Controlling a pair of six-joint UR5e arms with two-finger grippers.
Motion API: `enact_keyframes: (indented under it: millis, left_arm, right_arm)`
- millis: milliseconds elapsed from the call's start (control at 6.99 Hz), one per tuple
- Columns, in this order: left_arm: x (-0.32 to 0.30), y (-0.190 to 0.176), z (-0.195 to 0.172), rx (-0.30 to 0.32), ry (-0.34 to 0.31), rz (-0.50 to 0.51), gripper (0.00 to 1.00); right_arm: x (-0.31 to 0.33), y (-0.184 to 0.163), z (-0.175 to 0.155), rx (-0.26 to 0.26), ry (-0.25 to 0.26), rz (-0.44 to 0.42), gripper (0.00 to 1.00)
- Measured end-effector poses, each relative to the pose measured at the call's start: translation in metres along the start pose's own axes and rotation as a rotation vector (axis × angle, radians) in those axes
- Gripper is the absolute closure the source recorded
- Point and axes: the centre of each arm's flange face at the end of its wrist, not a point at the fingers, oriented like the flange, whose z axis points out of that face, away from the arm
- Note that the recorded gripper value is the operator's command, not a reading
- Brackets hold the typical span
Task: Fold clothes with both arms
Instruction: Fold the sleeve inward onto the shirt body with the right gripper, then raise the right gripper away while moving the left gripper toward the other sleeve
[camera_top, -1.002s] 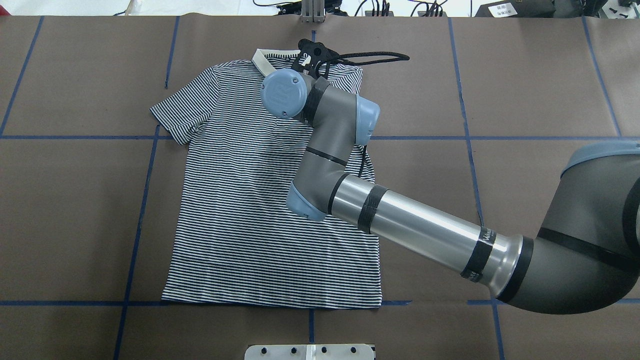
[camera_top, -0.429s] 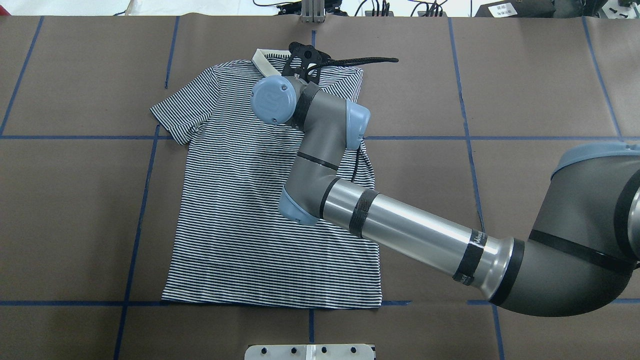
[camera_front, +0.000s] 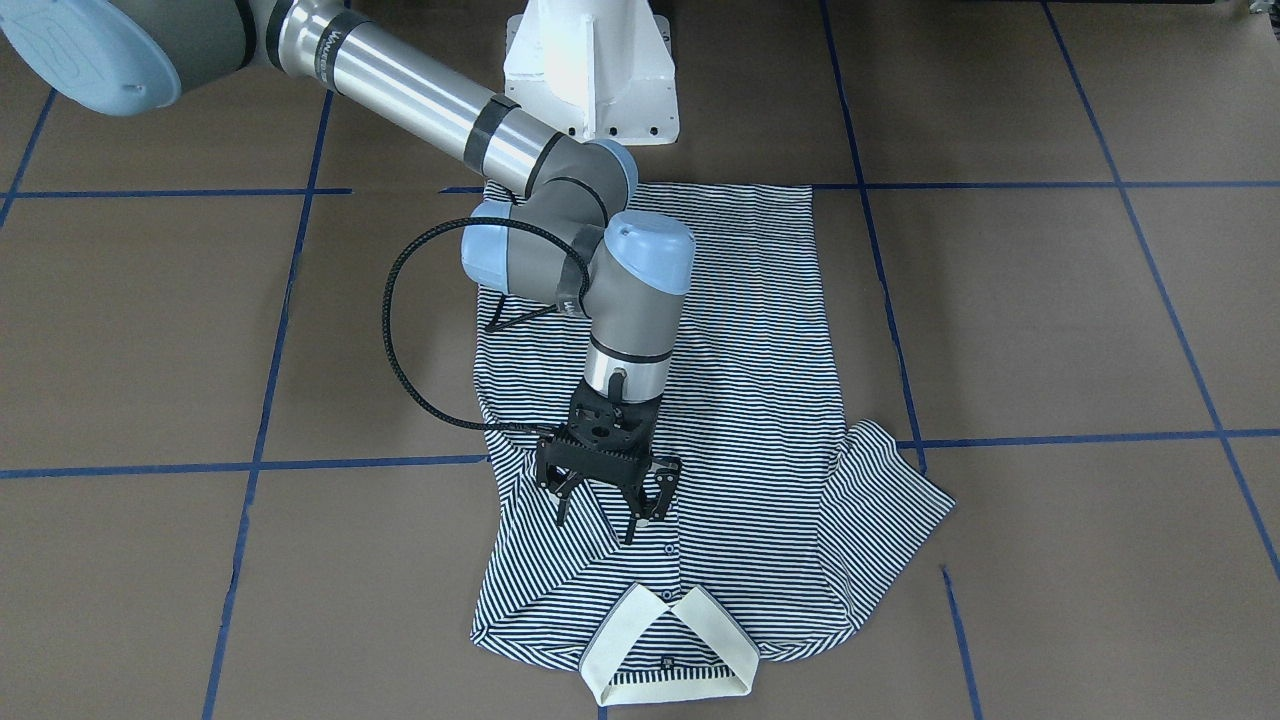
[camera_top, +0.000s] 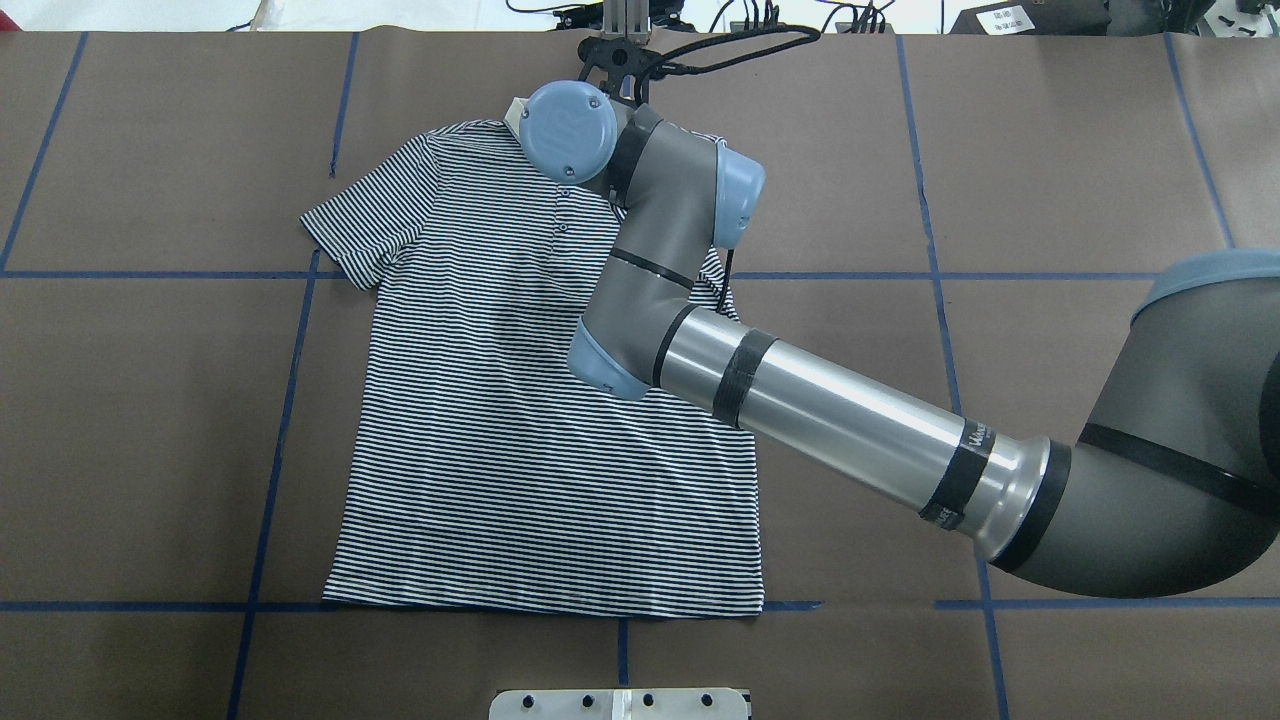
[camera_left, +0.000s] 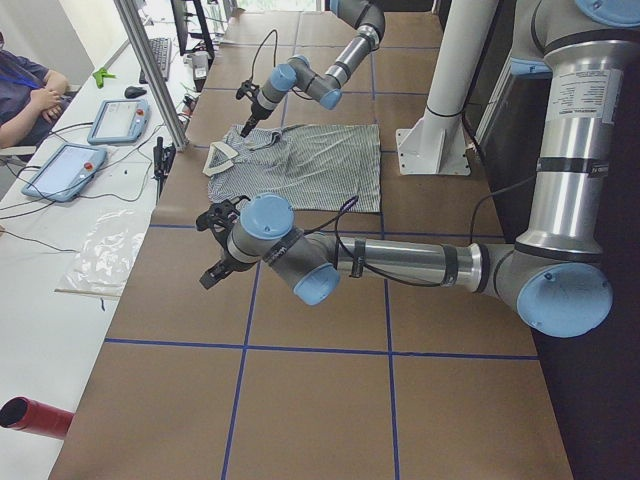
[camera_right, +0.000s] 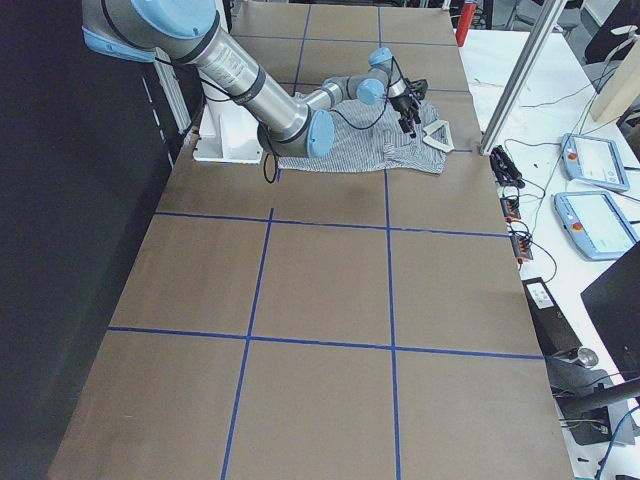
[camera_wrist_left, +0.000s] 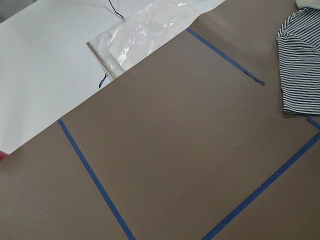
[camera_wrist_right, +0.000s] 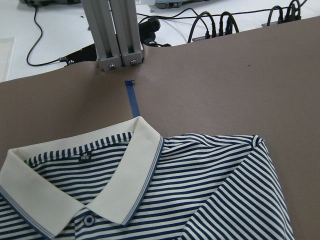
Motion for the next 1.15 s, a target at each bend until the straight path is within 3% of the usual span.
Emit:
enact_keyframes:
  millis: [286,429,716,1002,1145]
  left_arm:
    - [0.0,-0.004,0.002,0.0,0.001,-0.021,0.0]
    - [0.004,-0.015,0.004,0.008,0.008,-0.096,0.0]
    - [0.032,-0.064,0.024,0.029,0.06,-0.283,0.0]
    - [0.103,-0.137,0.073,0.031,0.134,-0.369,0.0]
    - [0.141,-0.158,0.105,0.029,0.13,-0.391,0.12]
  right_arm:
    - [0.024,-0.023,-0.008,-0.075,-0.052,-0.135,0.0]
    - [0.055,-0.046,-0.011,-0.135,-0.087,-0.201,0.0]
    - [0.154,-0.105,-0.012,-0.23,-0.155,-0.31,0.0]
    - [0.282,-0.165,-0.017,-0.277,-0.205,-0.423,0.0]
    - [0.348,-0.187,-0.017,-0.298,-0.226,-0.48,0.0]
